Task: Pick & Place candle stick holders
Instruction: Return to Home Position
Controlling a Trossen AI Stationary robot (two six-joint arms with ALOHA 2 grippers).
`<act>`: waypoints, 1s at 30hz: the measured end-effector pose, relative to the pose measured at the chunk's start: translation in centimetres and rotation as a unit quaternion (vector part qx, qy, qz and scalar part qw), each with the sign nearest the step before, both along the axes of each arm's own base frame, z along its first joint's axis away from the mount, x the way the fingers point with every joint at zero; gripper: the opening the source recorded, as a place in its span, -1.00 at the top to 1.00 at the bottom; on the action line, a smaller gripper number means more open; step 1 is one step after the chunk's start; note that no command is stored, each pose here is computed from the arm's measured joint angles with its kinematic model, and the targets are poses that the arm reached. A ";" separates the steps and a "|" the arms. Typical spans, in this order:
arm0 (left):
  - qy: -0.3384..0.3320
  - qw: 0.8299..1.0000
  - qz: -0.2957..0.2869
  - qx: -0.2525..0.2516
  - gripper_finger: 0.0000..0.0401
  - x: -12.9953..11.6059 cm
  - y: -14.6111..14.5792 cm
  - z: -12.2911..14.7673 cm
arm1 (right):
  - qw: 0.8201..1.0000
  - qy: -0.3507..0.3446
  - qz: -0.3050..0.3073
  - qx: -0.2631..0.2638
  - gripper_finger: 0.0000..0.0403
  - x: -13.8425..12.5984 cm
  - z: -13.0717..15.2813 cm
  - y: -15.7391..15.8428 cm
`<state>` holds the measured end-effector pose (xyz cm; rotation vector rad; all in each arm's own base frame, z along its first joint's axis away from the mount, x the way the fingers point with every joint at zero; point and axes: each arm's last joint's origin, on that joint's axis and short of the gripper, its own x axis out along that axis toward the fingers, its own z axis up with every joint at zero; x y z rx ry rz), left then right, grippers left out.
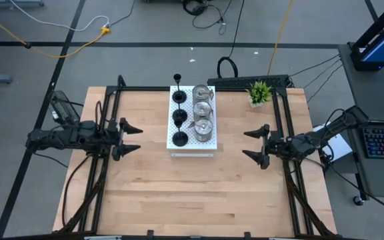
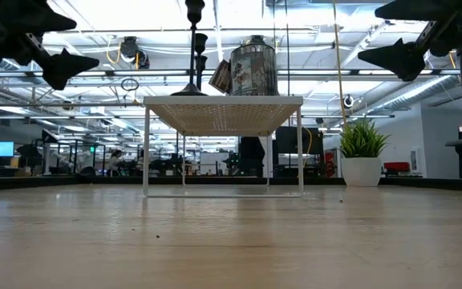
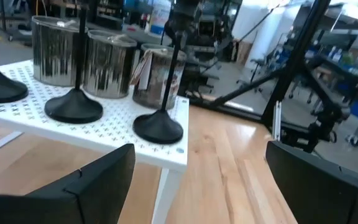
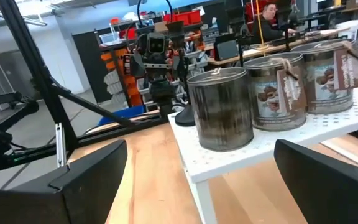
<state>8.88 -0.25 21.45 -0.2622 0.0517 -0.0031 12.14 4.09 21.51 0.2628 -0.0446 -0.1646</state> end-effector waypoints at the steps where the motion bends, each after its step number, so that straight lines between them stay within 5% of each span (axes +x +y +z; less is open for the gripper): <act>1: -0.007 1.000 0.000 -0.004 -0.82 0.1 0.0 -0.2 | 1.000 0.000 0.000 0.001 -0.99 0.0 0.0 0.0; 10: -0.026 0.999 -0.014 -0.018 -0.82 0.9 -0.1 -2.8 | 0.998 -0.012 0.002 0.065 -0.99 0.0 0.0 0.0; 30: -0.046 0.997 -0.013 -0.058 -0.82 1.1 -0.1 -3.5 | 0.995 -0.010 0.029 0.097 -0.99 0.2 -0.1 0.2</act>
